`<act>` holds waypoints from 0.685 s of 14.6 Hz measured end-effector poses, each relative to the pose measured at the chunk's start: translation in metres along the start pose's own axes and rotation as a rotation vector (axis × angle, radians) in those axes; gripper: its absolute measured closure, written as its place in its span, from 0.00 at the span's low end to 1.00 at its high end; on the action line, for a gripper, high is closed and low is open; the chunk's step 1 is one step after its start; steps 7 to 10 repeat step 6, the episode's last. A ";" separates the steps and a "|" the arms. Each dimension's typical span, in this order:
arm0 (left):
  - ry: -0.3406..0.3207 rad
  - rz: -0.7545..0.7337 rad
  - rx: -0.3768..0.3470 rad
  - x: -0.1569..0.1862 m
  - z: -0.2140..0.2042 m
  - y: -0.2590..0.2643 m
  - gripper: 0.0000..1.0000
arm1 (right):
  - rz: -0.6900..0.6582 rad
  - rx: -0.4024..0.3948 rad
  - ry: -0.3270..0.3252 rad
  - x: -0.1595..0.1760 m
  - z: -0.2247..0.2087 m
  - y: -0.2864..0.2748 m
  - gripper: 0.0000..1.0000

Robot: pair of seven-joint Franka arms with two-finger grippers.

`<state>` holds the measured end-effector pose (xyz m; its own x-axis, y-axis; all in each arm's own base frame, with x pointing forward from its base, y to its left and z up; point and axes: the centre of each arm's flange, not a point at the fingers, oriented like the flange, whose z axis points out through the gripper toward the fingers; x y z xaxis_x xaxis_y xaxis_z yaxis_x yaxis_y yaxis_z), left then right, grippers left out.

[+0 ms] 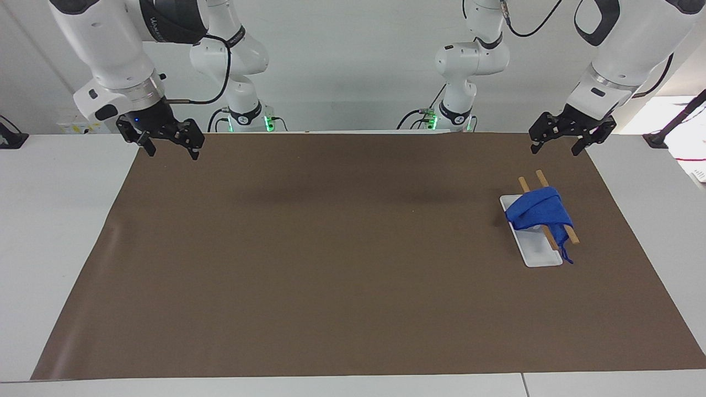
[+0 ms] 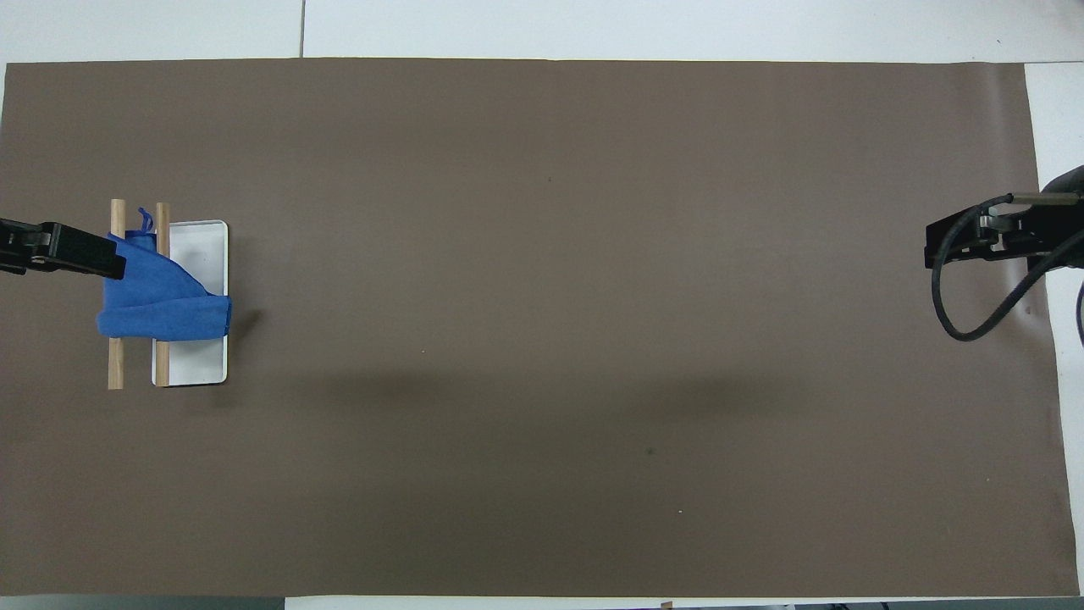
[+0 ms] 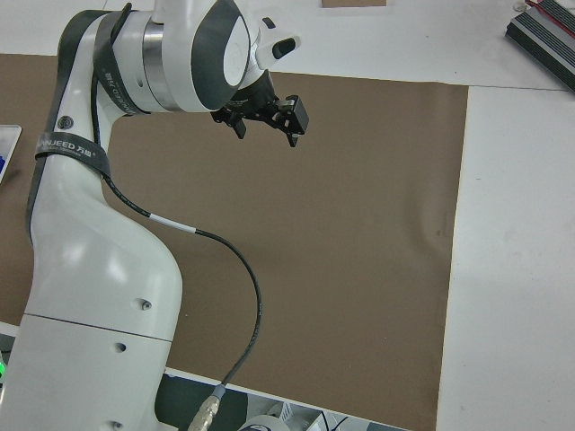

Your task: Right arm passes towel to left arm to hang

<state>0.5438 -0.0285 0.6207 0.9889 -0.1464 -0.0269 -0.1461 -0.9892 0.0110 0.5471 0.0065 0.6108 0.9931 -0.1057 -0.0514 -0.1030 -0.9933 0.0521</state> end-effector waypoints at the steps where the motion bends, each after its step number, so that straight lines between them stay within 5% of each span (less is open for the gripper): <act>1: 0.000 0.000 0.000 0.000 0.000 0.000 0.00 | 0.000 0.000 0.001 0.000 -0.001 0.000 0.00; 10: 0.000 0.000 0.000 0.000 0.000 0.000 0.00 | -0.002 0.001 0.008 -0.002 -0.004 -0.001 0.00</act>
